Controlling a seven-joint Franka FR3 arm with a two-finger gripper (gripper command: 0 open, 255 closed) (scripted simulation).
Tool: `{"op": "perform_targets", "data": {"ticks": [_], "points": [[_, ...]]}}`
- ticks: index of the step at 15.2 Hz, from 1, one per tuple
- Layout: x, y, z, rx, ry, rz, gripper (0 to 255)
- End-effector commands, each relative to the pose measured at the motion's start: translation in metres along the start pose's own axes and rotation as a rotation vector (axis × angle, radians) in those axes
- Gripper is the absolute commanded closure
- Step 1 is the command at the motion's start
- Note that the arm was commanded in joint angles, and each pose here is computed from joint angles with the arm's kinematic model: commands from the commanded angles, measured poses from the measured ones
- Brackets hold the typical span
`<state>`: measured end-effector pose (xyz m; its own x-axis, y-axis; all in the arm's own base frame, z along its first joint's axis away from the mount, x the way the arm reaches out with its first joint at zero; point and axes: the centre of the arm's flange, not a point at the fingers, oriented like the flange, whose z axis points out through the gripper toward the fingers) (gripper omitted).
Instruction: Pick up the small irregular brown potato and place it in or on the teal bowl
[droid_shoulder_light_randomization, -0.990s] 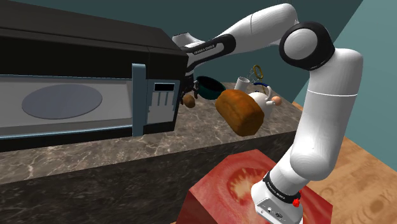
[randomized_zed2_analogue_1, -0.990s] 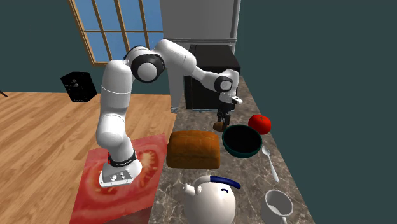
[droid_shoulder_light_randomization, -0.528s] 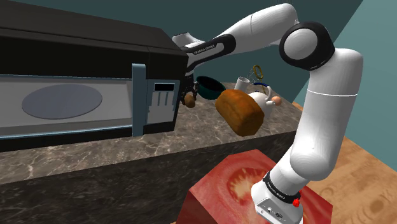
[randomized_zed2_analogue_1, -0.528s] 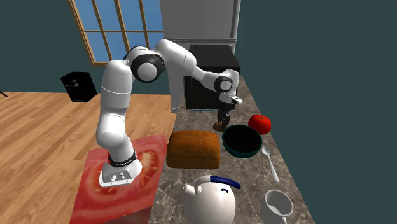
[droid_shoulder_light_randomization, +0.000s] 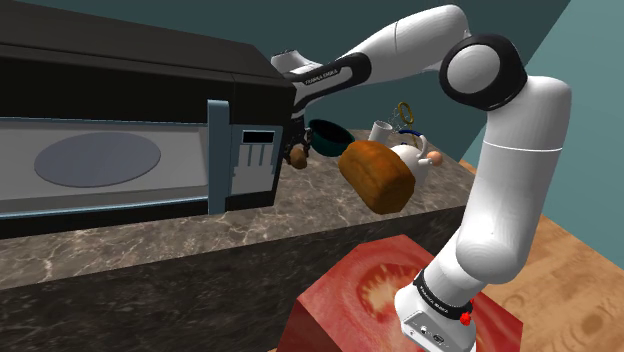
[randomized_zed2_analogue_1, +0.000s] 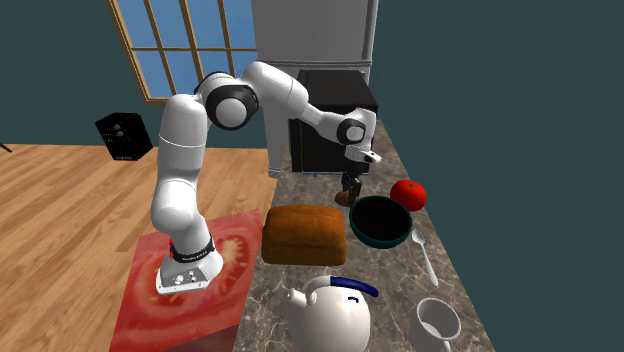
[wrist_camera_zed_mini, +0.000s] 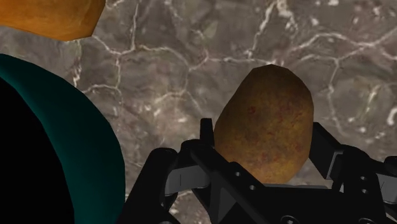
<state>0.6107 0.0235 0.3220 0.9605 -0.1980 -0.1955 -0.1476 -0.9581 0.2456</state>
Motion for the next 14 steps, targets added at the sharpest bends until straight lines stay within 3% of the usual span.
{"op": "perform_targets", "data": {"ticks": [1,14], "points": [[-0.002,0.002,-0.008,0.000,0.000,0.000,255],[-0.015,0.019,-0.073,0.000,0.000,0.000,255]]}}
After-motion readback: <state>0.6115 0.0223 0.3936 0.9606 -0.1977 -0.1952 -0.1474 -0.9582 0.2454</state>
